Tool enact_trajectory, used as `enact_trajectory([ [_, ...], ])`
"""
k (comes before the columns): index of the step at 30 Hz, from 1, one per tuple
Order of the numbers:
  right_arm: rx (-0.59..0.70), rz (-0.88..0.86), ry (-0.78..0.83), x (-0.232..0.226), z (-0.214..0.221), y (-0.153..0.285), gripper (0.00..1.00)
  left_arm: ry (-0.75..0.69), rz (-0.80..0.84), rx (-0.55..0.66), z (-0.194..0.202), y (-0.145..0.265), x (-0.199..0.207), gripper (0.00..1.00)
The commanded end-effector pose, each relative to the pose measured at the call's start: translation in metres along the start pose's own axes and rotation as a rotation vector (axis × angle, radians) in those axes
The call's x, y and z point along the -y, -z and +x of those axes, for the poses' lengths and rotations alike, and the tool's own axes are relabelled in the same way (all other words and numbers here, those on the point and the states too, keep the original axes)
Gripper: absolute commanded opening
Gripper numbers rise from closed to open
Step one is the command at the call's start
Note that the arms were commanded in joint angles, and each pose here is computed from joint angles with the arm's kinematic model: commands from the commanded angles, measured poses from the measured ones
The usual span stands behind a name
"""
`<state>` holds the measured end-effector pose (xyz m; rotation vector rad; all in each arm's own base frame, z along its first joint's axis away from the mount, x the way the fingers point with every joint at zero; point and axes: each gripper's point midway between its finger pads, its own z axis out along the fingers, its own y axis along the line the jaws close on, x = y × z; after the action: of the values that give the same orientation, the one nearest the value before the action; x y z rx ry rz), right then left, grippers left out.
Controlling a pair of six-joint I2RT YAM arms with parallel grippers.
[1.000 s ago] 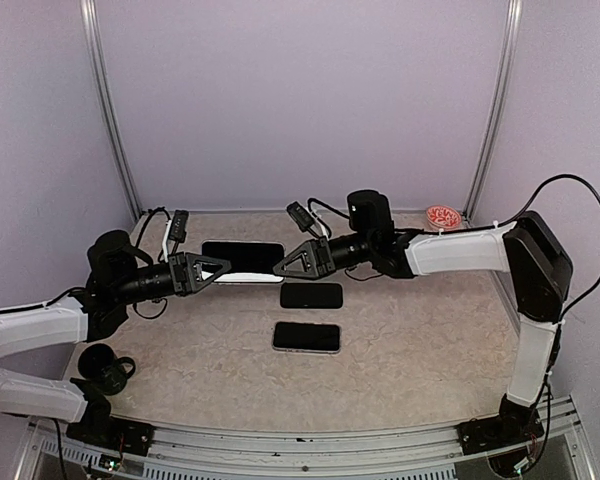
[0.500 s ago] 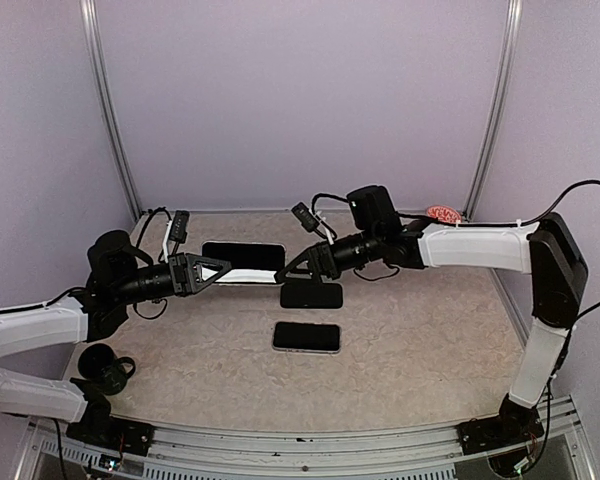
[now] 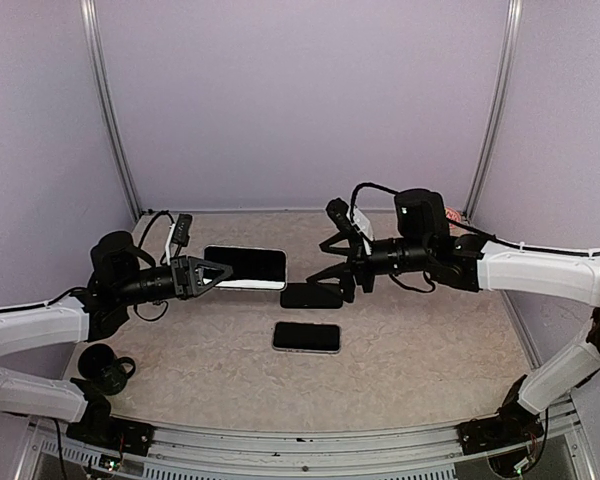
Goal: Put the phone into the phone case
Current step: Press the bottom corners of the phone case, then pass from the left arm to the right
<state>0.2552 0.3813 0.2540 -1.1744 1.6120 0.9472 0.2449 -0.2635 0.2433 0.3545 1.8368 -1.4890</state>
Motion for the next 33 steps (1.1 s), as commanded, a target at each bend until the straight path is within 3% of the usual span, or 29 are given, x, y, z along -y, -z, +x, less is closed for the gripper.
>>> enact_trajectory([
  [1,0.103,0.055,0.228,-0.009,-0.017,0.013,1.00,-0.037,0.043,-0.003,-0.008,-0.005,0.011,0.00],
  [15,0.108,-0.049,0.351,-0.038,-0.019,0.002,0.99,0.009,0.037,-0.063,0.010,-0.019,0.004,0.00],
  [22,0.014,-0.129,0.333,-0.048,-0.011,-0.026,0.99,0.017,0.038,-0.076,0.017,-0.025,0.003,0.00],
  [33,-0.100,-0.042,0.424,-0.053,0.013,-0.067,0.99,0.046,0.026,-0.064,0.018,-0.032,-0.003,0.00],
])
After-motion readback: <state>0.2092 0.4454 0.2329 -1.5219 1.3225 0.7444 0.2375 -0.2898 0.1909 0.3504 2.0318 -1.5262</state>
